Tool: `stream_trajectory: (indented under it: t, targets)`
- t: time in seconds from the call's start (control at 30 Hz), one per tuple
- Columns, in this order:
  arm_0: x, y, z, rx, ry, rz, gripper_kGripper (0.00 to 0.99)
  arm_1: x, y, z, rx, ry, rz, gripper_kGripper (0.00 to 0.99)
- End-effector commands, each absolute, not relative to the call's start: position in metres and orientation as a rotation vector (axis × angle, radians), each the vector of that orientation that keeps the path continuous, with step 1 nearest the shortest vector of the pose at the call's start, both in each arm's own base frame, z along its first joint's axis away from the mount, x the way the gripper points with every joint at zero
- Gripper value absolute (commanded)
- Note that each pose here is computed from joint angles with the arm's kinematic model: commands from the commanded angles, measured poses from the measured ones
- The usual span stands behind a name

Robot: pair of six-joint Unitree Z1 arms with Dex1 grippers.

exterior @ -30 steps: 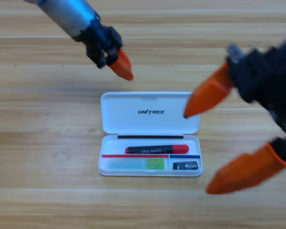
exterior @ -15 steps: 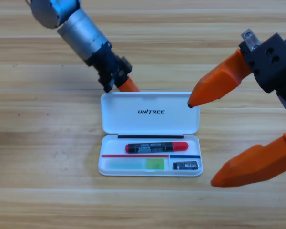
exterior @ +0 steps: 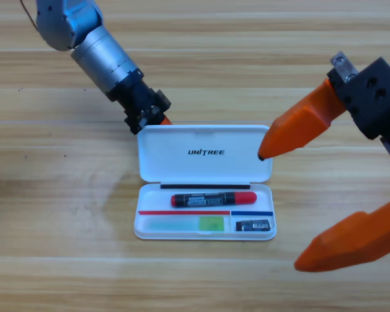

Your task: Clean up eraser and pencils

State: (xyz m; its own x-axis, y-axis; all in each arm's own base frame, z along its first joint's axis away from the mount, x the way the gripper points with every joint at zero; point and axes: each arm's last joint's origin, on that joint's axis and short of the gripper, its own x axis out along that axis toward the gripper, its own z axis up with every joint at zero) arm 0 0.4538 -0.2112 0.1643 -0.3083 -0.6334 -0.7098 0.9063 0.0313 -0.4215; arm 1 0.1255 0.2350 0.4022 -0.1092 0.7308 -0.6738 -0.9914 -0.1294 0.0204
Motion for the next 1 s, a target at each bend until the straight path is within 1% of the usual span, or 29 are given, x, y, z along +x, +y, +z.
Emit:
stream_trajectory:
  t: [0.03, 0.3, 0.43, 0.53, 0.77, 0.9, 1.0]
  targets:
    - [0.448, -0.206, 0.169, 0.333, 1.049, -1.607, 0.0, 0.122, 0.219, 0.407, -0.585, 0.545, 1.601, 0.99]
    - [0.43, -0.21, 0.196, 0.337, 1.02, -1.63, 0.0, 0.123, 0.221, 0.407, -0.584, 0.547, 1.604, 0.99]
    - [0.422, -0.213, 0.203, 0.339, 1.016, -1.645, 0.0, 0.123, 0.221, 0.406, -0.584, 0.55, 1.604, 0.99]
    - [0.418, -0.216, 0.201, 0.345, 1.021, -1.66, 0.0, 0.124, 0.223, 0.405, -0.584, 0.556, 1.603, 0.99]
    - [0.407, -0.225, 0.184, 0.365, 1.038, -1.714, 0.0, 0.125, 0.223, 0.405, -0.584, 0.558, 1.604, 0.99]
    - [0.404, -0.228, 0.178, 0.378, 1.044, -1.721, 0.0, 0.125, 0.224, 0.405, -0.582, 0.561, 1.606, 0.99]
    - [0.402, -0.232, 0.172, 0.391, 1.066, -1.726, 0.0, 0.125, 0.224, 0.404, -0.58, 0.564, 1.607, 0.99]
